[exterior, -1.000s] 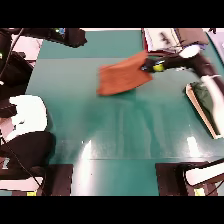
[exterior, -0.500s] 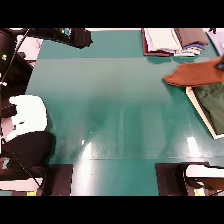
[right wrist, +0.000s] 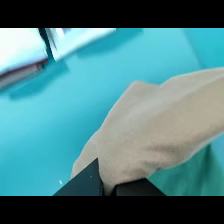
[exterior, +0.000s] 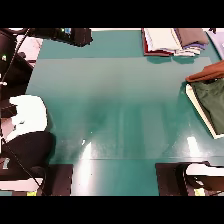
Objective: Fold the shirts.
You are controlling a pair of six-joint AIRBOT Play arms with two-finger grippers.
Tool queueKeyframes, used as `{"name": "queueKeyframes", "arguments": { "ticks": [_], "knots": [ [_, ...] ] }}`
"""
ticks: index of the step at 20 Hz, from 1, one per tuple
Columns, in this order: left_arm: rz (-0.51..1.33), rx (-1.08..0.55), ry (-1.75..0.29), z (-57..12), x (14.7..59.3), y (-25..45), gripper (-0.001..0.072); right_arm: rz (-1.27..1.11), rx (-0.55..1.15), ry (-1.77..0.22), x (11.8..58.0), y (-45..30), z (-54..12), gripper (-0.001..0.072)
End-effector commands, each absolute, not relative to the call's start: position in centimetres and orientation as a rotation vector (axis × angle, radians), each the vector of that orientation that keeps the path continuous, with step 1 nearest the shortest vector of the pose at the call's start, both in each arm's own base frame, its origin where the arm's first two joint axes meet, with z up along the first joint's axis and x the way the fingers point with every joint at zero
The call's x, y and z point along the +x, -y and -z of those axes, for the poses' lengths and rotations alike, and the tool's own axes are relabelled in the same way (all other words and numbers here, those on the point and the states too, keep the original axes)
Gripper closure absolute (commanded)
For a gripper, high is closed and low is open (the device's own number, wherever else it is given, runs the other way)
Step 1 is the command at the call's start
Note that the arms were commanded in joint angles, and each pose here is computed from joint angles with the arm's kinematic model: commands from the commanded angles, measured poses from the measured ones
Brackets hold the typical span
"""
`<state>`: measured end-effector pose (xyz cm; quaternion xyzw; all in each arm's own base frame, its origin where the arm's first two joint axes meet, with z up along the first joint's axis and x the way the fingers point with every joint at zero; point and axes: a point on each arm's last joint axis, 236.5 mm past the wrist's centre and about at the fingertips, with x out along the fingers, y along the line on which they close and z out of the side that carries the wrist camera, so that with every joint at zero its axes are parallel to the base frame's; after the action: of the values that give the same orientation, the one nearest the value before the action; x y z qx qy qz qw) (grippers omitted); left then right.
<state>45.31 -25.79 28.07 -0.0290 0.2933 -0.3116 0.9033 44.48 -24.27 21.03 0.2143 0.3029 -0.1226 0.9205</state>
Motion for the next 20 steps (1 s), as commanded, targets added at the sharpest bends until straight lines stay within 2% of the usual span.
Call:
{"name": "queueKeyframes", "arguments": {
  "ticks": [1, 6, 14, 15, 16, 17, 18, 20],
  "knots": [
    [0.645, -0.057, -0.608, -28.0, 45.3, 25.8, 0.0682, 0.233, 0.384, -0.572, 44.4, 23.6, -25.1, 0.0698],
    [0.646, -0.053, -0.614, -27.9, 45.2, 25.8, 0.0681, 0.258, 0.408, -0.678, 40.8, 23.8, -23.3, 0.0698],
    [0.648, -0.045, -0.612, -27.9, 45.2, 25.8, 0.0681, 0.547, 0.515, -0.927, 26.9, 26.8, -12.8, 0.0697],
    [0.648, -0.045, -0.612, -27.9, 45.2, 25.8, 0.0681, 0.570, 0.547, -0.945, 25.6, 26.7, -11.4, 0.0674],
    [0.648, -0.045, -0.613, -27.8, 45.2, 25.8, 0.0681, 0.590, 0.574, -0.958, 24.4, 26.8, -10.3, 0.0488],
    [0.649, -0.044, -0.616, -27.8, 45.1, 25.8, 0.0681, 0.615, 0.598, -0.955, 23.5, 27.1, -9.4, 0.0258],
    [0.649, -0.044, -0.616, -27.8, 45.1, 25.8, 0.0681, 0.639, 0.613, -0.948, 22.8, 27.5, -9.0, 0.0141],
    [0.648, -0.046, -0.614, -27.8, 45.2, 25.8, 0.0681, 0.637, 0.638, -0.908, 23.0, 27.6, -9.8, 0.0130]
  ]
}}
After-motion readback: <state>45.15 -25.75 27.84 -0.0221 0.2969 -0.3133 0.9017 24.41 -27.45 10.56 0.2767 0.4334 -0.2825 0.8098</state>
